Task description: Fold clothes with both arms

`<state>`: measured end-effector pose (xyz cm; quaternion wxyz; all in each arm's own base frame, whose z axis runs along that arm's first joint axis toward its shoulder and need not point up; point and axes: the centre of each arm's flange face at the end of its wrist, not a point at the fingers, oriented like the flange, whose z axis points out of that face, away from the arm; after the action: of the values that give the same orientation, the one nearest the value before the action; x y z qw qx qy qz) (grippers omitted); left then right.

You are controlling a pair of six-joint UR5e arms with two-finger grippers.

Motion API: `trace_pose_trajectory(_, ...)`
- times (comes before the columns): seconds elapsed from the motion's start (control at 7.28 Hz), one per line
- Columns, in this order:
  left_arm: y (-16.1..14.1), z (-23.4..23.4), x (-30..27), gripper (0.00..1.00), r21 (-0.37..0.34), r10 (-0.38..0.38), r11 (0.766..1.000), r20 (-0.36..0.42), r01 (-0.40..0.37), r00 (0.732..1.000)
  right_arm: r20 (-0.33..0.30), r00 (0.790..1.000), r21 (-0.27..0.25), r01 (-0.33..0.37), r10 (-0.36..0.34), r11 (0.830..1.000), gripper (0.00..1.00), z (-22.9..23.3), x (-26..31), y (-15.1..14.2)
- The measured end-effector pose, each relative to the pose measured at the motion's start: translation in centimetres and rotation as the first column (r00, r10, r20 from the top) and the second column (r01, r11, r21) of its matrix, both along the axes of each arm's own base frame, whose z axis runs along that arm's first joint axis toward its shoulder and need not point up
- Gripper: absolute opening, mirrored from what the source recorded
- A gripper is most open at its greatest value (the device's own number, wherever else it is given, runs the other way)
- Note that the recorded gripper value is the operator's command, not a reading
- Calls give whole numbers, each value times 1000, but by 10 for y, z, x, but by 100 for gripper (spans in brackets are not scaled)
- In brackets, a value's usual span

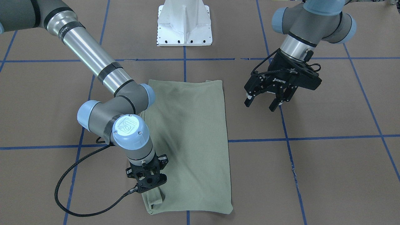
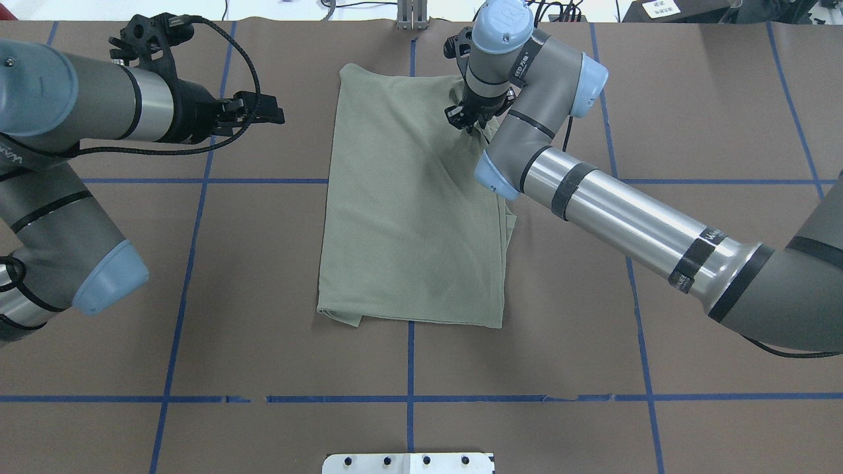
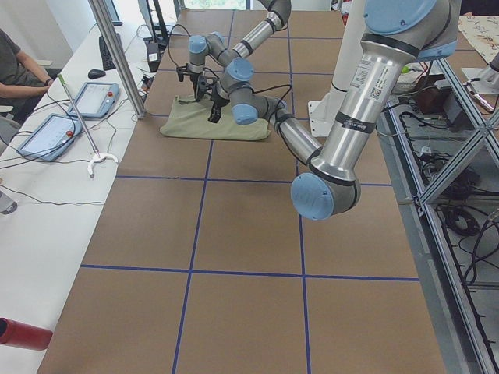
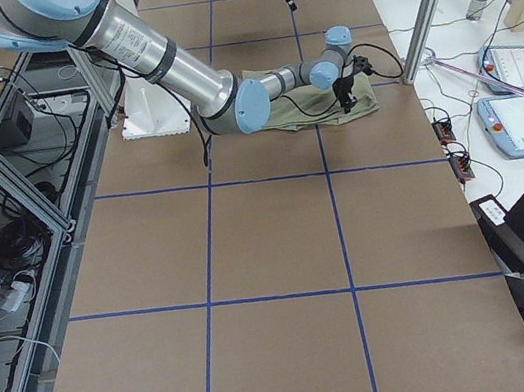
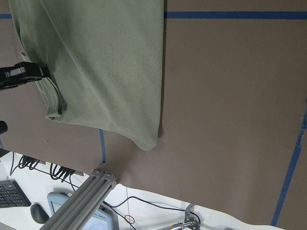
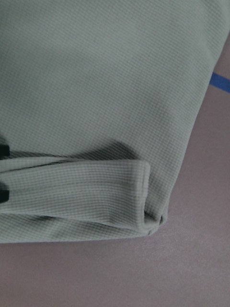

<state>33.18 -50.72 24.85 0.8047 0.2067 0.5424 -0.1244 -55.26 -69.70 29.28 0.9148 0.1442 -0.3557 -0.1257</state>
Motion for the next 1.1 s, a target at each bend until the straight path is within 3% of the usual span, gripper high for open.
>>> trace_pose_trajectory(0.27,0,0,0,100,0,0,1000,0,0,1000,-3,1000,2,-2,2,1000,4,1,2,-2)
trace_pose_trajectory(0.69,0,1,0,100,-2,-1,1000,1,1,1000,-5,1000,6,-12,12,1000,0,2,13,-10)
trace_pose_trajectory(0.82,0,1,0,100,-2,-1,1000,0,1,1000,-6,1000,8,-16,16,1000,4,4,19,-14)
trace_pose_trajectory(0.96,0,0,0,100,-2,-2,1000,0,2,1000,-12,1000,6,-21,21,1000,48,10,25,-17)
trace_pose_trajectory(1.1,0,0,0,100,-2,-2,1000,-1,2,1000,-21,999,4,-27,27,1000,99,22,35,-20)
